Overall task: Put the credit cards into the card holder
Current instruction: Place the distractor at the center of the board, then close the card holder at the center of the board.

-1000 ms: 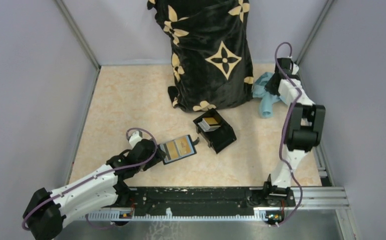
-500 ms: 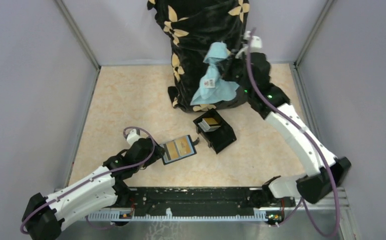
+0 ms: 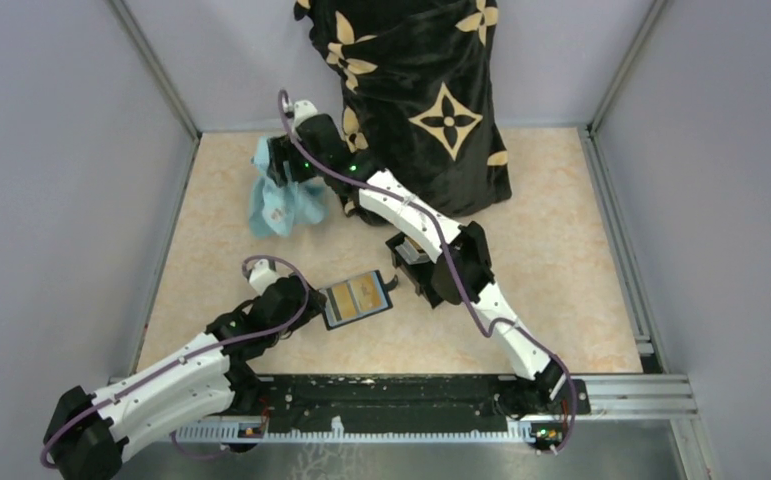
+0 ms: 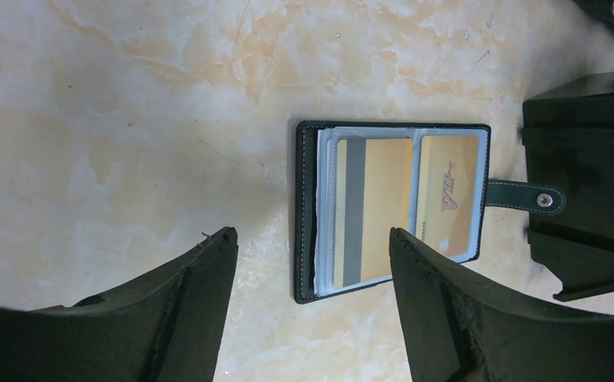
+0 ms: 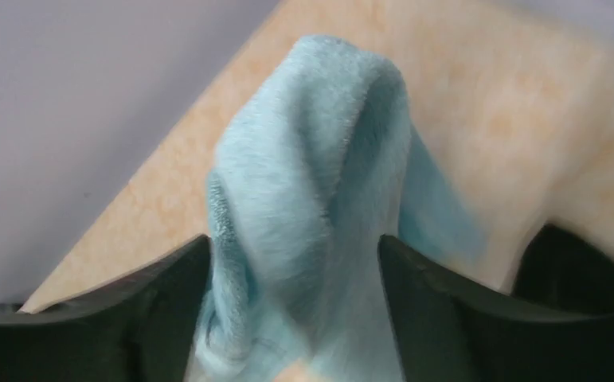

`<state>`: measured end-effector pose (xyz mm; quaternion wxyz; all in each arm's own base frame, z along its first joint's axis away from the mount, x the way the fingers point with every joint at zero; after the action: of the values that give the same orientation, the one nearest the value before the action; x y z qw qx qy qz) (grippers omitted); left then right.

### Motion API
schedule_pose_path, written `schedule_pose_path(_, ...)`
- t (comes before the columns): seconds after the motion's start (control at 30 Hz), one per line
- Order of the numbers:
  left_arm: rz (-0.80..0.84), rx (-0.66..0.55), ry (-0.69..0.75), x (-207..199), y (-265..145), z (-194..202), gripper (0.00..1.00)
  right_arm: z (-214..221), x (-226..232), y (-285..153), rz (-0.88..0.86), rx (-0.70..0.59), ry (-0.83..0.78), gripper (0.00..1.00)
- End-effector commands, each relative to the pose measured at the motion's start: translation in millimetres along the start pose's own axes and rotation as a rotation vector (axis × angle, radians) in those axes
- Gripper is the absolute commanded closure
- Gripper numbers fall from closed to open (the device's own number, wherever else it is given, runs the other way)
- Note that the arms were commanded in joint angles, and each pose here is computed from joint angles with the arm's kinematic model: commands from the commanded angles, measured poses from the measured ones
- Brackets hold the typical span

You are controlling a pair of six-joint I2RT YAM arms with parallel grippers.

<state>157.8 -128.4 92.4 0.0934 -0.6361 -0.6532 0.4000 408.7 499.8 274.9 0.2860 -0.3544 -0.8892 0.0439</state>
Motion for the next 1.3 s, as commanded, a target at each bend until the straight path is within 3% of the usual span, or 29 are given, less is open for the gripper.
schedule_pose_path(0.0,0.012,-0.035,-0.02,-10.6,-1.9,-11.4,0.24,4.0,-31.1,-3.6,-0.01,0.022,0.069,0.11)
schedule_pose_path(0.1,0.006,-0.023,-0.018,-8.1,0.0,-7.4,0.23,20.2,-43.2,-10.7,0.042,0.088,0.051,0.01)
schedule_pose_path(0.47,0.027,-0.032,-0.017,-9.9,-1.7,-8.7,0.23,-3.1,-26.2,-120.8,0.126,0.0,-0.089,0.01)
schedule_pose_path(0.73,0.023,-0.009,0.001,-11.3,0.1,-5.9,0.24,24.2,-45.8,-205.6,0.238,0.047,-0.083,0.04)
schedule_pose_path(0.83,0.027,-0.002,0.005,-12.8,1.3,-4.7,0.24,46.8,-53.4,-225.8,0.245,0.085,-0.078,0.12)
schedule_pose_path(1.07,0.019,0.003,0.016,-14.1,3.9,-4.2,0.26,110.1,-54.5,-246.5,0.228,0.242,-0.098,0.45)
schedule_pose_path(1.27,0.015,0.013,0.02,-13.4,6.2,-1.4,0.27,162.1,-65.1,-256.3,0.267,0.318,-0.026,0.53)
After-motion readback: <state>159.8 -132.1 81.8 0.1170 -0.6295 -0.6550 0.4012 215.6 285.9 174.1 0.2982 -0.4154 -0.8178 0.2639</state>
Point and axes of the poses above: each gripper's point midway between its finger pads, its own y axis out along the fingers, its own x axis along the line the jaws close on, z = x × y, the point moved 5 cm from there along -y, back along the fingers, and after that the axes turned 11 degrees about y, right-handed, at the moved point
